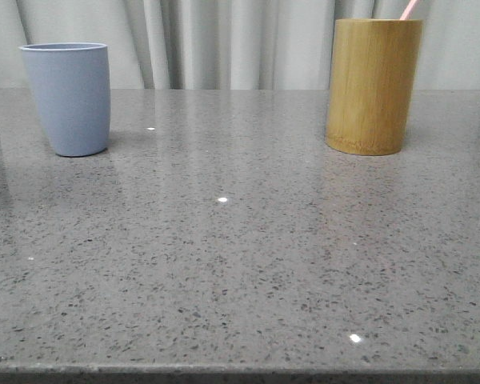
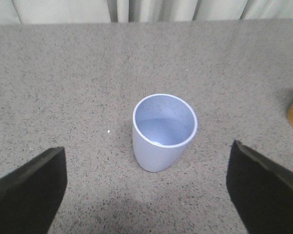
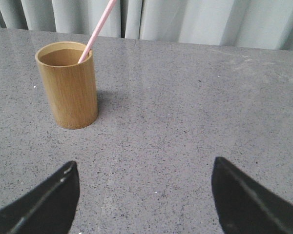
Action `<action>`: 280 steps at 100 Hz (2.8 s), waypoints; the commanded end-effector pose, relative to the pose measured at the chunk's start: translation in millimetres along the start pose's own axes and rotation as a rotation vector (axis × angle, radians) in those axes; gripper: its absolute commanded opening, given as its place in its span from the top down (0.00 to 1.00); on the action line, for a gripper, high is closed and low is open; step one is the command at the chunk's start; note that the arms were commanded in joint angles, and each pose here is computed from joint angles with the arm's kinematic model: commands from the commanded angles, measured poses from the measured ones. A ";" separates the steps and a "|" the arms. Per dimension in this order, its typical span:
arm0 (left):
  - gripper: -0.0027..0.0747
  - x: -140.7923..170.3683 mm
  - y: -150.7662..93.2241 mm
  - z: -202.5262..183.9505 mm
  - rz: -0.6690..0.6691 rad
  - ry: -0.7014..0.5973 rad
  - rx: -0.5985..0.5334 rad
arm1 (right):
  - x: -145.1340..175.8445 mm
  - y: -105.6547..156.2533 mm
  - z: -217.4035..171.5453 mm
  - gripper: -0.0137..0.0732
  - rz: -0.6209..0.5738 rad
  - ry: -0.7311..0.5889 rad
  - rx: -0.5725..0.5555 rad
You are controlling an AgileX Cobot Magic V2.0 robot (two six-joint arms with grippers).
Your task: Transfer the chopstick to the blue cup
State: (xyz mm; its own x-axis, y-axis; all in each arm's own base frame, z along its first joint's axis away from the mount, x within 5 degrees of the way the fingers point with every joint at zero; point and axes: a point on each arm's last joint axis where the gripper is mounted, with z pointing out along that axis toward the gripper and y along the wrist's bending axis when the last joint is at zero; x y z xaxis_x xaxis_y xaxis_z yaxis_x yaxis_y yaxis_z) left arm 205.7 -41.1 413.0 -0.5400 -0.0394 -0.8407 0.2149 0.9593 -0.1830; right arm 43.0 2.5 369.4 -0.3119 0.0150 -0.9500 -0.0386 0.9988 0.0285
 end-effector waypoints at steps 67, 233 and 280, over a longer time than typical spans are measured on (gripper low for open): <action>0.20 -23.0 0.9 148.1 0.032 0.174 0.035 | -14.7 0.0 -2.1 0.19 -0.010 -0.081 0.006; 0.99 -15.4 -142.6 188.1 0.316 0.340 0.323 | -14.1 -0.1 -1.8 0.19 -0.010 -0.076 0.006; 0.86 -12.3 -142.2 188.1 0.319 0.373 0.324 | -14.1 -0.1 -1.8 0.19 -0.010 -0.076 0.006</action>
State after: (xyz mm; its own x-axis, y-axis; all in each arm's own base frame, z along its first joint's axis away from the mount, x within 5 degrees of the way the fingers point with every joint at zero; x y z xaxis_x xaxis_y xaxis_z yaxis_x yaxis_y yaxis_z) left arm 342.7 -230.4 326.0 -0.6847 0.4308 -0.5879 0.6107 0.7794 -0.1400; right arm 42.9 2.5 369.1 -0.3154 0.0149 -0.9488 -0.0386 0.9988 0.0285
